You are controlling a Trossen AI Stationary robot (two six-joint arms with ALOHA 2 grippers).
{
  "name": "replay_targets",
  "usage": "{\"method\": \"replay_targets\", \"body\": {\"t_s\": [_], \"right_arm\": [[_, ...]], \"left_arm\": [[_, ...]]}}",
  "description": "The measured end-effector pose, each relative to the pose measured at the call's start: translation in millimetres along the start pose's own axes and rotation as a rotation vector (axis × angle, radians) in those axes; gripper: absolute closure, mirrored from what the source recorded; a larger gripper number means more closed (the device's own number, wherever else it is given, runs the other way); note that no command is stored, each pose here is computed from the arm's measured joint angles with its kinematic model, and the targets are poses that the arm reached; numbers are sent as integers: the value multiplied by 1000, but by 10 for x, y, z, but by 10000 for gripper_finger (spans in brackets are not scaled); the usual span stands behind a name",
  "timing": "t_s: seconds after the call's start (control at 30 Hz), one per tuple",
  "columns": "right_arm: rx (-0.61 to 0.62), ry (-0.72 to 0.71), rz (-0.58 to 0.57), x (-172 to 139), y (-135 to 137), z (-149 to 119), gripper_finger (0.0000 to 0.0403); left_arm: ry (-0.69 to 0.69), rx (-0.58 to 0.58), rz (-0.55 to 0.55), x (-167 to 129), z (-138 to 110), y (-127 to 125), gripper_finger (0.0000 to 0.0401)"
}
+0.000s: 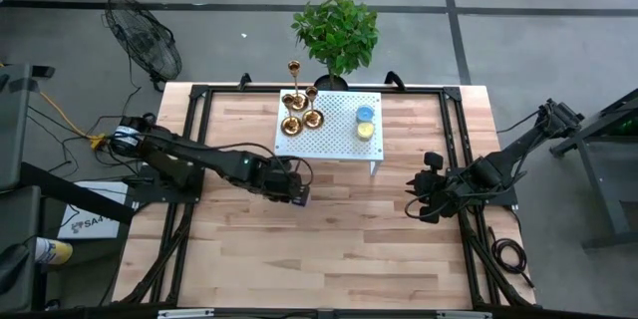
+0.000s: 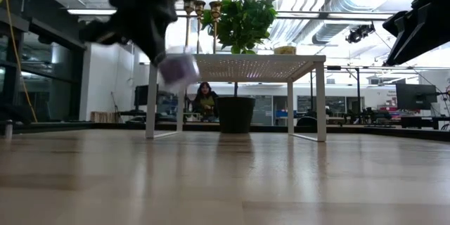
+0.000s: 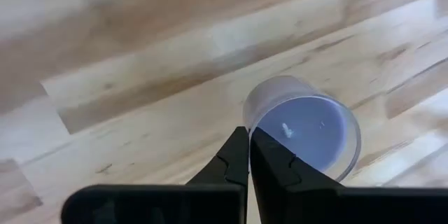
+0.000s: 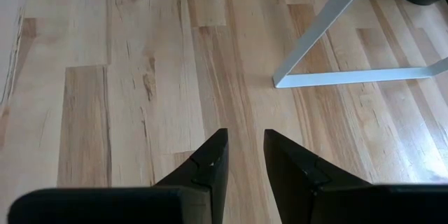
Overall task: Pick & Place candle stick holders
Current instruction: Put the violet scented candle on the shelf
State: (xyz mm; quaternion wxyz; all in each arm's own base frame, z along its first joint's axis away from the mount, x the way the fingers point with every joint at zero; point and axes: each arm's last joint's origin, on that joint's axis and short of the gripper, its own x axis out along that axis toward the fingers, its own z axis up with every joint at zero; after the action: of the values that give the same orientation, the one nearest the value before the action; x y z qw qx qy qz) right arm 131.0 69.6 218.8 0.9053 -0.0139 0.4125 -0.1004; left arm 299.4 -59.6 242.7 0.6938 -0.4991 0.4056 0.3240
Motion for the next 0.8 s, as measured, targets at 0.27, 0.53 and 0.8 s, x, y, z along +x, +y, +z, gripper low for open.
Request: {"method": "replay_targets", "body": {"t_s": [0.27, 0.53, 0.8], "right_arm": [[2, 0, 0, 0, 0, 0, 316], [0, 22, 20, 0, 3, -11, 316], [-4, 54, 50, -2, 6, -28, 316]], "left_arm": [[-82, 77, 39, -257, 151, -368, 400], [-106, 149, 38, -286, 382, -694, 401], [-145, 173, 28, -315, 563, -933, 401]]}}
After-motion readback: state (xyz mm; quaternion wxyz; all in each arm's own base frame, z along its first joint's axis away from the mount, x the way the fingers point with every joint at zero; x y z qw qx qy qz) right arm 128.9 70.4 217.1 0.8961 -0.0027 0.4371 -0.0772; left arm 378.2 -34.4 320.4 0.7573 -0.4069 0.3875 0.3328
